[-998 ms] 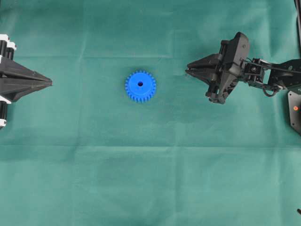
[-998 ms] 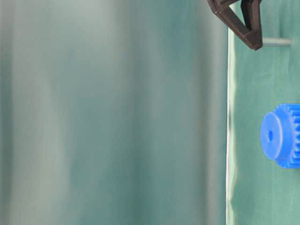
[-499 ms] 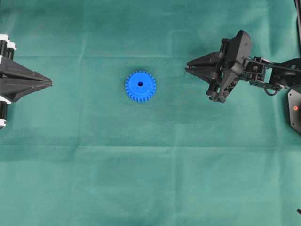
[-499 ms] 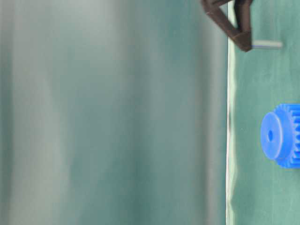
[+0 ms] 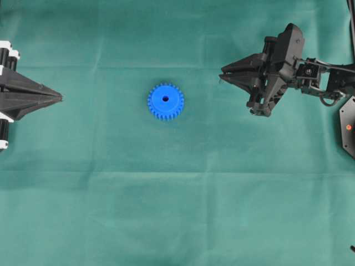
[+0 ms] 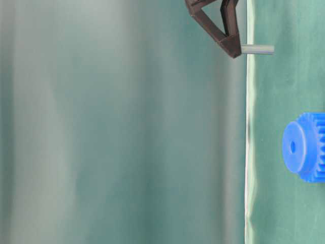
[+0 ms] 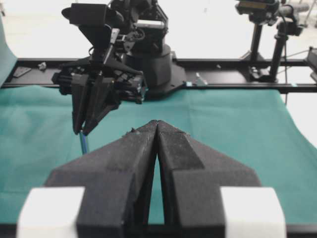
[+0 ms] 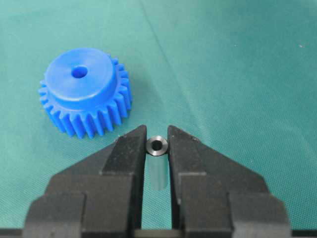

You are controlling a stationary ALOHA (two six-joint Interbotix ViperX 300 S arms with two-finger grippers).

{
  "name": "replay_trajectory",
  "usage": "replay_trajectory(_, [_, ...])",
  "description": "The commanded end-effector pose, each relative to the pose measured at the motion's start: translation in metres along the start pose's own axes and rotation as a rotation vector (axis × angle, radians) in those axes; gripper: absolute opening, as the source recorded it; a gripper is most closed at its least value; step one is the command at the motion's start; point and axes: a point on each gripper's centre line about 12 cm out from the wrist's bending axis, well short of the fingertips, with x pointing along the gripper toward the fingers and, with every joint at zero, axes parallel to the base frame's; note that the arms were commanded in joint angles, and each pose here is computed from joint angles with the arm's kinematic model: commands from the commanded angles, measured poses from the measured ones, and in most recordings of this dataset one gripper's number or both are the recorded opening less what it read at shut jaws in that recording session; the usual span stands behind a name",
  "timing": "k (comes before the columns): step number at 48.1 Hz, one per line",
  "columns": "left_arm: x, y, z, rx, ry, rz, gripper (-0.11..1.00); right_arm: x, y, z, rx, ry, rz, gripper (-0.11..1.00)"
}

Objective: Insert the shaft placed at a random location into the center hole of the medium gear at another random location.
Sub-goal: 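Lift the held shaft off the table with the right gripper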

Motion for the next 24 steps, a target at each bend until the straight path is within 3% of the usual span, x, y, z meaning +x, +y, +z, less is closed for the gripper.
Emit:
replay_trajectory(1, [0.0031, -0.0004, 0.0080, 0.001, -0.018, -0.002, 0.00, 0.0011, 0.0000, 0.0119, -0.001, -0.034, 0.000, 0.13])
replay_trajectory(24, [0.0034, -0.0004, 0.0077, 0.001, -0.017, -0.002, 0.00, 0.0069, 0.0025, 0.0155, 0.004, -0.038, 0.006, 0.13])
